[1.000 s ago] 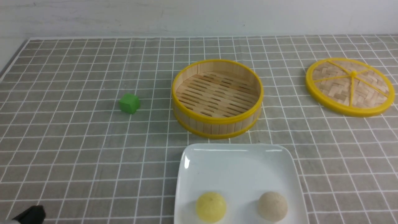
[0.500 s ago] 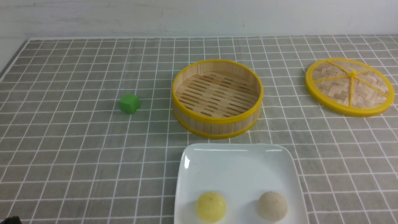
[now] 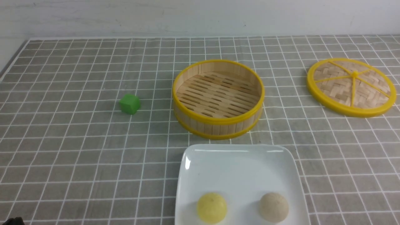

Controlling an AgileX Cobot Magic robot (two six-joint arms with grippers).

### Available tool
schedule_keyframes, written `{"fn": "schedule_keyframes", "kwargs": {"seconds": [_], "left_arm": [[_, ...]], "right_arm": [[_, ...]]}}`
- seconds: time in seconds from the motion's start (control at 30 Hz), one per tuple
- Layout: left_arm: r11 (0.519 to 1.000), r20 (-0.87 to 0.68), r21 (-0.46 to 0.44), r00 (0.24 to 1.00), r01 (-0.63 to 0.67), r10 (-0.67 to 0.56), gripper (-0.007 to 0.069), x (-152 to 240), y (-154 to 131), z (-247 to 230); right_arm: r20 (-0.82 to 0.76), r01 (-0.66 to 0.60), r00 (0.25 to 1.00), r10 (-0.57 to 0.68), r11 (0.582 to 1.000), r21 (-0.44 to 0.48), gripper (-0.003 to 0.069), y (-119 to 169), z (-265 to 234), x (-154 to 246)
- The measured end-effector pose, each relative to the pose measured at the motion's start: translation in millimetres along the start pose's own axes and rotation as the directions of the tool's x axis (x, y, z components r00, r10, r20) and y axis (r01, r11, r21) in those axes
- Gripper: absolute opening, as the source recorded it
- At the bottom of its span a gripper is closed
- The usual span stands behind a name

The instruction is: Put the steamed buns into the plate on the grey tablecloth.

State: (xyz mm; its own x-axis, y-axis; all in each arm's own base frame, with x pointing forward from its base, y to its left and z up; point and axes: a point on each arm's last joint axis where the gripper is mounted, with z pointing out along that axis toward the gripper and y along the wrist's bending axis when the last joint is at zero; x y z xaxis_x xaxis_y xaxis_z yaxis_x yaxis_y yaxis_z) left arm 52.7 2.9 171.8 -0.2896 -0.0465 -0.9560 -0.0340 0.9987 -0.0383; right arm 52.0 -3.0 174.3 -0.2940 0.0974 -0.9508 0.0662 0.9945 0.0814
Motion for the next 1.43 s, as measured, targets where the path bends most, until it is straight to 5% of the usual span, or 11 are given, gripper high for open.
{"fn": "schedule_keyframes", "kwargs": {"seconds": [1.43], "left_arm": [[0.999, -0.001, -0.018, 0.999, -0.046, 0.046, 0.0075, -0.2, 1.7, -0.1]], "right_arm": [[0.000, 0.000, 1.000, 0.000, 1.000, 0.000, 0.0237, 0.0, 0.0, 0.0]]}}
